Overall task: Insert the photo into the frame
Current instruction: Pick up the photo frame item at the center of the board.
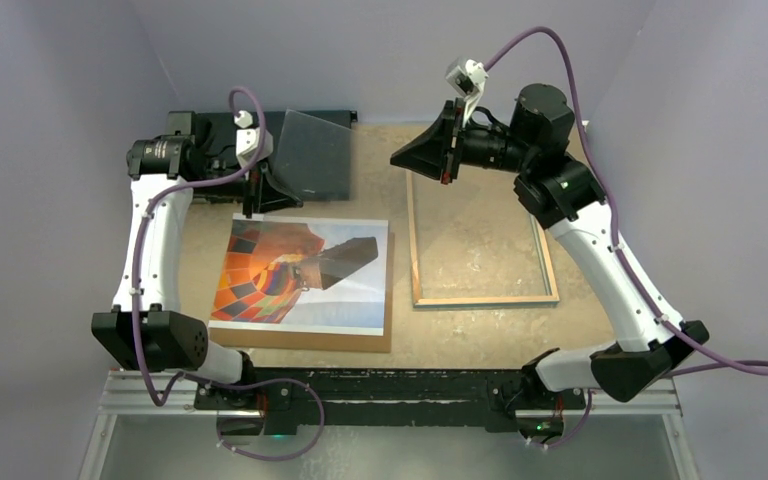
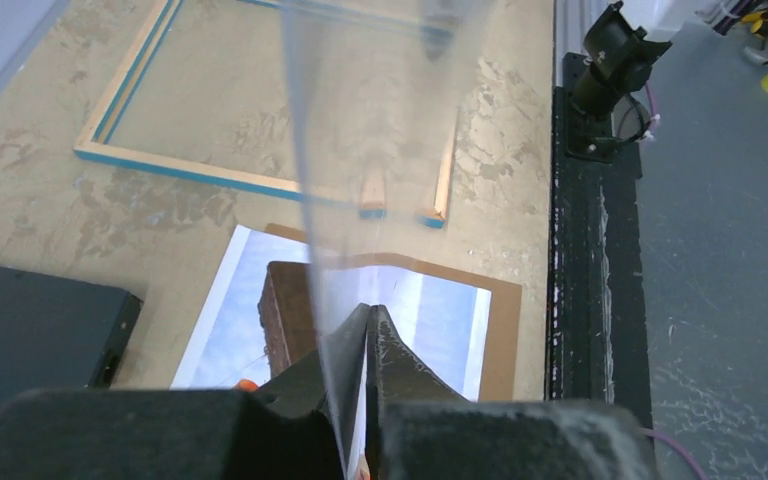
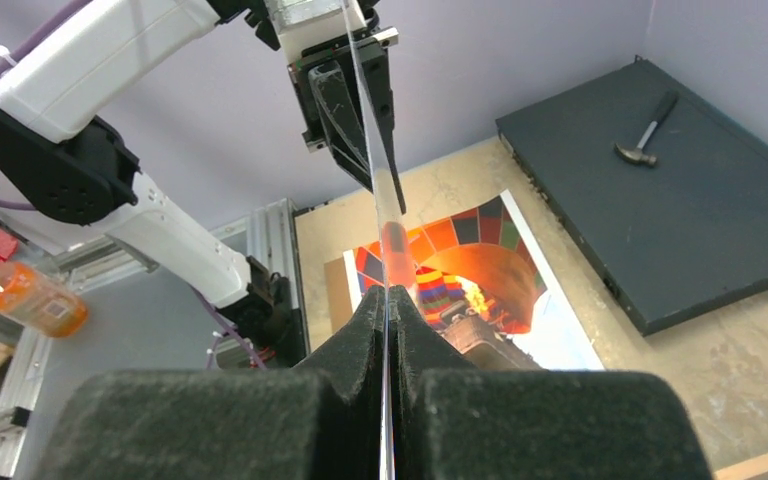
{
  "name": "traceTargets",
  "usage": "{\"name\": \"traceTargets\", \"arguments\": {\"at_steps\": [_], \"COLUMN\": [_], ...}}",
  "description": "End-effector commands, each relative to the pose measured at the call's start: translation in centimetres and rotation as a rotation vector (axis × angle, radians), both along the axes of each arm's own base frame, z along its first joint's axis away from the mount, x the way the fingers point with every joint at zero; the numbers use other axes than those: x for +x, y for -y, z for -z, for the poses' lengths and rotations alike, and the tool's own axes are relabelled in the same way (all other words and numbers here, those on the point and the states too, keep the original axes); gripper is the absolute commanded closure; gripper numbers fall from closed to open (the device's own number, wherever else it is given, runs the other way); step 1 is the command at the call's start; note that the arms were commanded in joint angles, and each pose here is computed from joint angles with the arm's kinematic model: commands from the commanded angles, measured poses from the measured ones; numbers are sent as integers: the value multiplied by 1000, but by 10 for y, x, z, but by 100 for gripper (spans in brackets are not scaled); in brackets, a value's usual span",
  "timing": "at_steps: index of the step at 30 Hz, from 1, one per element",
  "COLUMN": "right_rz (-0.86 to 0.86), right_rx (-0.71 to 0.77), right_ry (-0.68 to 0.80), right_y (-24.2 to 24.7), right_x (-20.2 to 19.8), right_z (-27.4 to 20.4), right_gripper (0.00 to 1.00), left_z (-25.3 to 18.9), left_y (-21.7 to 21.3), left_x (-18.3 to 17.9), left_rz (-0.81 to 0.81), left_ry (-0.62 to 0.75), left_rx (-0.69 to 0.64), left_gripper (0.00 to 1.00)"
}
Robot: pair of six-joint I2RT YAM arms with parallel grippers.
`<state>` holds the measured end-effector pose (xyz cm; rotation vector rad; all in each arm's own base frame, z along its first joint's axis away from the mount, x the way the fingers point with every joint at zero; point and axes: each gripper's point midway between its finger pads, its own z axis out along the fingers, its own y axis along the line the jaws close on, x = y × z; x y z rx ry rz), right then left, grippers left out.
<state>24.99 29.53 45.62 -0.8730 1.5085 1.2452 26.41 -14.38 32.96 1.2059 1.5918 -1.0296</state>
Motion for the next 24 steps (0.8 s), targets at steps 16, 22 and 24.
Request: {"name": "traceTargets", "arguments": {"at_steps": [16, 22, 24], "right_rz": [245, 526, 606], "right_rx": [31, 65, 92], "right_ry": [34, -5, -17], "right_y": [36, 93, 116], "right_x": [30, 62, 72], "right_z": [39, 63, 68], "right_gripper": [7, 1, 1], "left_z": [-5, -3, -2], "left_y": [5, 4, 4], "left_x": [-3, -5, -5], "left_rz": [-43, -53, -53], "left_ry": [48, 65, 62], "left_rx": [-72, -64, -64], "left_gripper": [100, 100, 100]}}
